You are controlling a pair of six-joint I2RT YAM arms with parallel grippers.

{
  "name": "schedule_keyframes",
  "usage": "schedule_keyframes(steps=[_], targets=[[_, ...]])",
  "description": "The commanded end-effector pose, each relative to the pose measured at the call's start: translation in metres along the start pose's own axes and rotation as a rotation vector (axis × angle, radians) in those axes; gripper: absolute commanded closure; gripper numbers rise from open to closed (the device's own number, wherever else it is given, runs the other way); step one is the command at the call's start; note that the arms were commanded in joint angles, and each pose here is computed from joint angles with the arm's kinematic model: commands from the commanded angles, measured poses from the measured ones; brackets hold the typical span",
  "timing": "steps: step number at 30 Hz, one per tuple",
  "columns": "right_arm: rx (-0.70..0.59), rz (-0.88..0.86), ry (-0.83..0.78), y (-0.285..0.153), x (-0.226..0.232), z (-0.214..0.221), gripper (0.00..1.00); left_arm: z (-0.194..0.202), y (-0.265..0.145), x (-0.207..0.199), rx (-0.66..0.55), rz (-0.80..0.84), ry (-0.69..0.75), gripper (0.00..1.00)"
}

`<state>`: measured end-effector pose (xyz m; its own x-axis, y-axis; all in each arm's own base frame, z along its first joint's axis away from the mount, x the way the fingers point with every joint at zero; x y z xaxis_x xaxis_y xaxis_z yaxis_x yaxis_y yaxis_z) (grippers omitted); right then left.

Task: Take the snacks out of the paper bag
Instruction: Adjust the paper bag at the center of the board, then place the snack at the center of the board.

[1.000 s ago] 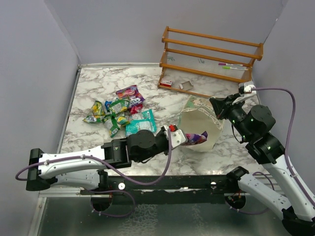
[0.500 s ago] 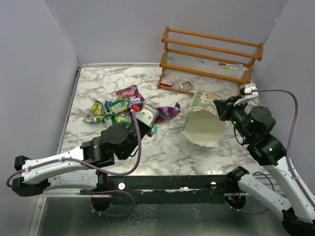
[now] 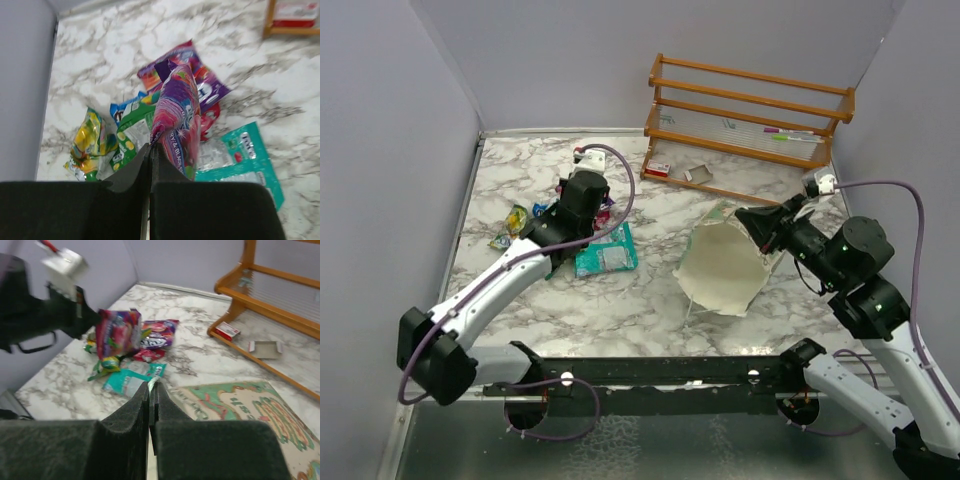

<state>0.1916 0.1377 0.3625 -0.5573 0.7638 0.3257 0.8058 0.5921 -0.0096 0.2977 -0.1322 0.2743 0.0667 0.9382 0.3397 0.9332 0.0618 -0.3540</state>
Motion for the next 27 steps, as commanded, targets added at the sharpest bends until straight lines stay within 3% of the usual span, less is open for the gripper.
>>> schedule_keyframes(steps=[1, 8, 16, 23, 27], targets=[[-0.086, -0.173, 0.115, -0.012, 0.039, -0.041, 0.98, 0.044, 0.032, 0.006, 0.203, -0.008, -0.006, 1.0], [-0.251, 0.108, 0.198, -0.011, 0.005, -0.071, 0.98, 0.08, 0.054, -0.008, 0.309, 0.019, 0.063, 1.0], [-0.306, 0.629, 0.143, -0.025, -0.077, -0.036, 0.98, 0.081, 0.055, -0.03, 0.316, 0.183, 0.058, 1.0], [-0.259, 0.738, 0.073, -0.054, -0.097, -0.004, 0.98, 0.075, 0.05, -0.041, 0.281, 0.287, 0.04, 0.66], [-0.243, 0.787, 0.062, -0.072, -0.103, 0.006, 0.96, 0.072, 0.048, -0.043, 0.26, 0.315, 0.03, 0.54]])
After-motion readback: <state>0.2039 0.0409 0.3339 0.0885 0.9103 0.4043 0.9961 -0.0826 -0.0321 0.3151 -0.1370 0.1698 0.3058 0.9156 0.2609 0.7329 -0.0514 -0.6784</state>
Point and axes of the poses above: each gripper's point midway between its finger pads, its own y axis out along the fingers, its own x axis along the line the jaws close on, z = x × y, the point moved 4 cm from there along -y, back along the fingers, and after that the axes turned 7 degrees about y, right-handed, at the moved point
